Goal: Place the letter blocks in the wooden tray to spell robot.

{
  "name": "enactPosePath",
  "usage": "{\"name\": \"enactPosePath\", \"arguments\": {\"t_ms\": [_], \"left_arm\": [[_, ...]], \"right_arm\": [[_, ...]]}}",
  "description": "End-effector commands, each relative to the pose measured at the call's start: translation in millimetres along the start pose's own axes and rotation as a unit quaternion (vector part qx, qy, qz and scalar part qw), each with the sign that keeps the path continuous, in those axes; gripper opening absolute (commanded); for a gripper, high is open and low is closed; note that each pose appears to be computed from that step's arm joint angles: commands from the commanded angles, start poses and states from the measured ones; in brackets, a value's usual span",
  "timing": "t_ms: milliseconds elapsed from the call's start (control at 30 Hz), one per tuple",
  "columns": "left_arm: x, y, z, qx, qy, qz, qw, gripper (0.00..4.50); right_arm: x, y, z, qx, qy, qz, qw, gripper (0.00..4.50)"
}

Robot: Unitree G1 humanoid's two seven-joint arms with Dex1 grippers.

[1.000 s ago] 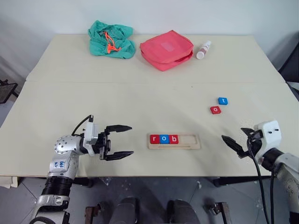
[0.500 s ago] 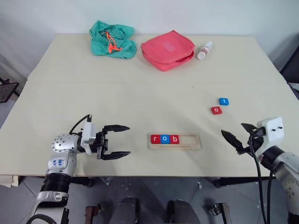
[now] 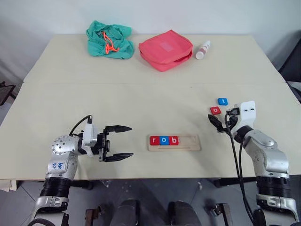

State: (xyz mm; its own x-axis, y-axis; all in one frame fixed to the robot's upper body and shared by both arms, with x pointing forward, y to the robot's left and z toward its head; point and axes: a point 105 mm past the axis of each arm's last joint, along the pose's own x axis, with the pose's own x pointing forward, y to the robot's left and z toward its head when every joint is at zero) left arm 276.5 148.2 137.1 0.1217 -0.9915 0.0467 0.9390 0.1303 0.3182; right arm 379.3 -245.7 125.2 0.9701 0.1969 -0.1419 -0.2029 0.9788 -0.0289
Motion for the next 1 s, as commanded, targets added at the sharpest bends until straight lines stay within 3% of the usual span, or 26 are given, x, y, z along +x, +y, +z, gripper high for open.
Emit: {"name": "enactPosePath", "arguments": {"t_ms": [33, 300, 400, 633, 867, 1000], "left_arm": [[-2.4, -1.4, 8.4, 0.016, -0.004, 0.009, 1.0, 4.5], [-2.9, -3.6, 9.0, 0.015, -0.001, 0.015, 1.0, 4.5], [-2.6, -4.1, 8.9, 0.016, -0.001, 0.016, 1.0, 4.5], [-1.8, -4.3, 7.6, 0.014, -0.001, 0.015, 1.0, 4.5], [0.7, -1.3, 6.8, 0.014, -0.004, 0.004, 1.0, 4.5], [1.1, -1.3, 6.3, 0.012, -0.005, -0.006, 1.0, 4.5]], "right_arm": [[8.5, -3.4, 4.2, -0.015, -0.014, -0.007, 1.0, 4.49], [25.1, -3.2, -1.1, -0.025, -0.008, 0.003, 1.0, 4.49], [24.2, -1.0, -2.5, -0.025, -0.01, 0.003, 1.0, 3.93], [12.6, -0.3, -4.6, -0.023, -0.017, -0.007, 1.0, 1.51], [-19.8, 3.5, 15.9, -0.02, -0.059, -0.03, 0.998, 1.47], [-45.4, 11.1, 13.2, 0.002, -0.05, -0.053, 0.997, 1.47]]}}
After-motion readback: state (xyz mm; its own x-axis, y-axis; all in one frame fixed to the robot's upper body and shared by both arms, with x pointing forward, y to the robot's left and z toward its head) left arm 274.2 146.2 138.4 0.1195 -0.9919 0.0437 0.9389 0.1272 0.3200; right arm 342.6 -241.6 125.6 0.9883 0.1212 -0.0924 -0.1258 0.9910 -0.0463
